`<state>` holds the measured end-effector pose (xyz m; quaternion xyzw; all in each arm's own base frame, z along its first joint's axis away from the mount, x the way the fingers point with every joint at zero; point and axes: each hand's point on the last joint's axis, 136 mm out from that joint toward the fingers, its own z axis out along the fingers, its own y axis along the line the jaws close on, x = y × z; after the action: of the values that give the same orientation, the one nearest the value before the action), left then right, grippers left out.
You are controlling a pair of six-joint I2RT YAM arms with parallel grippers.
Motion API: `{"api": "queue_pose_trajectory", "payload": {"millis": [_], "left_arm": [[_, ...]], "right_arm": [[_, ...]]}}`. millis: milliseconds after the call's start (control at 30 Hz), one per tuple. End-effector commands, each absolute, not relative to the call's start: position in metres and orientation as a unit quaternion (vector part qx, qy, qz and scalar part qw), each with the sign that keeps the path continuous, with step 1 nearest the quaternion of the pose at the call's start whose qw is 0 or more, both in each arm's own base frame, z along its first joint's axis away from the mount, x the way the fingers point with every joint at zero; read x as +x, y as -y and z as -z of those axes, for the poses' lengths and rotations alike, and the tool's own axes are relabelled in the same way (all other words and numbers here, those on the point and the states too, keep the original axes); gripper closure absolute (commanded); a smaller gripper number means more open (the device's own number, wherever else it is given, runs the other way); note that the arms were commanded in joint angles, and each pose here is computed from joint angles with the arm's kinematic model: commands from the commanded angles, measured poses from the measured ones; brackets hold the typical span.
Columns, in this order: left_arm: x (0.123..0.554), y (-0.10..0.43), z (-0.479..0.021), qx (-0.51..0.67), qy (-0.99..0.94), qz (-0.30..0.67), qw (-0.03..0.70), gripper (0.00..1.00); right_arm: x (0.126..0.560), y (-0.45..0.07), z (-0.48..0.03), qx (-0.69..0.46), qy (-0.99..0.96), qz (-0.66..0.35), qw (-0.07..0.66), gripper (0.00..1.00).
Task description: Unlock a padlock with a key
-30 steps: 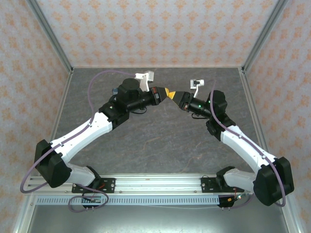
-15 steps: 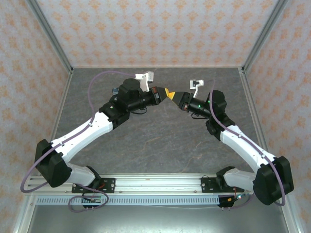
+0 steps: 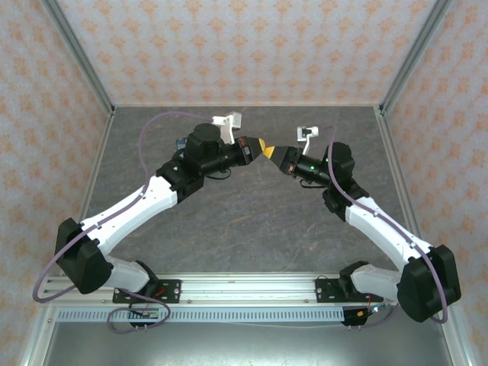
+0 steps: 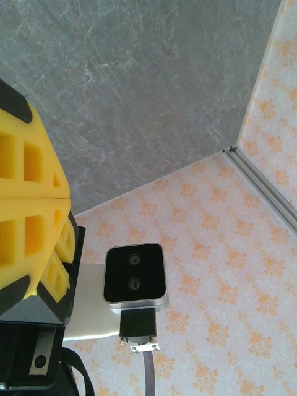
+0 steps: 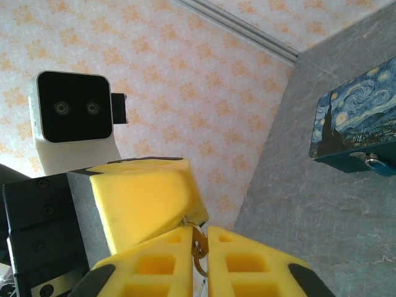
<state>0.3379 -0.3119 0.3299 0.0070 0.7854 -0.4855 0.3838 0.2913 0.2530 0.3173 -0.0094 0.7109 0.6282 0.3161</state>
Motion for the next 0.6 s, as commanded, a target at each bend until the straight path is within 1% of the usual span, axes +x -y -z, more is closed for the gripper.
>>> {"api": "queue_pose_trajectory", "payload": {"millis": [0, 133, 167, 200, 233, 267, 300, 333, 433, 500, 567], "left_arm": [[0.34, 0.315, -0.334, 0.008, -0.78, 0.493, 0.386, 1.0], [0.34, 0.316, -0.33, 0.009, -0.783, 0.49, 0.383, 1.0], [0.341, 0.316, -0.329, 0.01, -0.785, 0.487, 0.382, 0.99], [0.341, 0.316, -0.328, 0.012, -0.787, 0.484, 0.381, 0.95], [0.341, 0.317, -0.328, 0.015, -0.788, 0.483, 0.381, 0.89], [0.342, 0.316, -0.327, 0.016, -0.79, 0.479, 0.382, 0.8], [0.343, 0.314, -0.326, 0.015, -0.793, 0.473, 0.382, 0.68], [0.344, 0.311, -0.324, 0.014, -0.798, 0.465, 0.383, 0.58], [0.355, 0.292, -0.314, -0.006, -0.817, 0.428, 0.386, 0.39], [0.366, 0.275, -0.305, -0.025, -0.828, 0.406, 0.386, 0.29], [0.379, 0.255, -0.292, -0.049, -0.843, 0.375, 0.383, 0.23]], "right_arm": [[0.287, -0.257, -0.324, -0.029, -0.702, -0.636, 0.318, 0.92], [0.285, -0.257, -0.324, -0.031, -0.703, -0.636, 0.317, 1.0], [0.285, -0.256, -0.324, -0.031, -0.704, -0.634, 0.319, 1.0], [0.286, -0.256, -0.322, -0.029, -0.707, -0.63, 0.32, 1.0], [0.286, -0.254, -0.321, -0.028, -0.71, -0.625, 0.322, 1.0], [0.286, -0.253, -0.319, -0.026, -0.714, -0.62, 0.325, 1.0], [0.287, -0.252, -0.316, -0.023, -0.72, -0.612, 0.327, 1.0], [0.287, -0.249, -0.311, -0.02, -0.729, -0.599, 0.331, 1.0], [0.291, -0.237, -0.294, -0.003, -0.764, -0.547, 0.341, 1.0], [0.292, -0.229, -0.28, 0.009, -0.788, -0.511, 0.343, 1.0], [0.292, -0.219, -0.268, 0.023, -0.807, -0.477, 0.347, 1.0]]}}
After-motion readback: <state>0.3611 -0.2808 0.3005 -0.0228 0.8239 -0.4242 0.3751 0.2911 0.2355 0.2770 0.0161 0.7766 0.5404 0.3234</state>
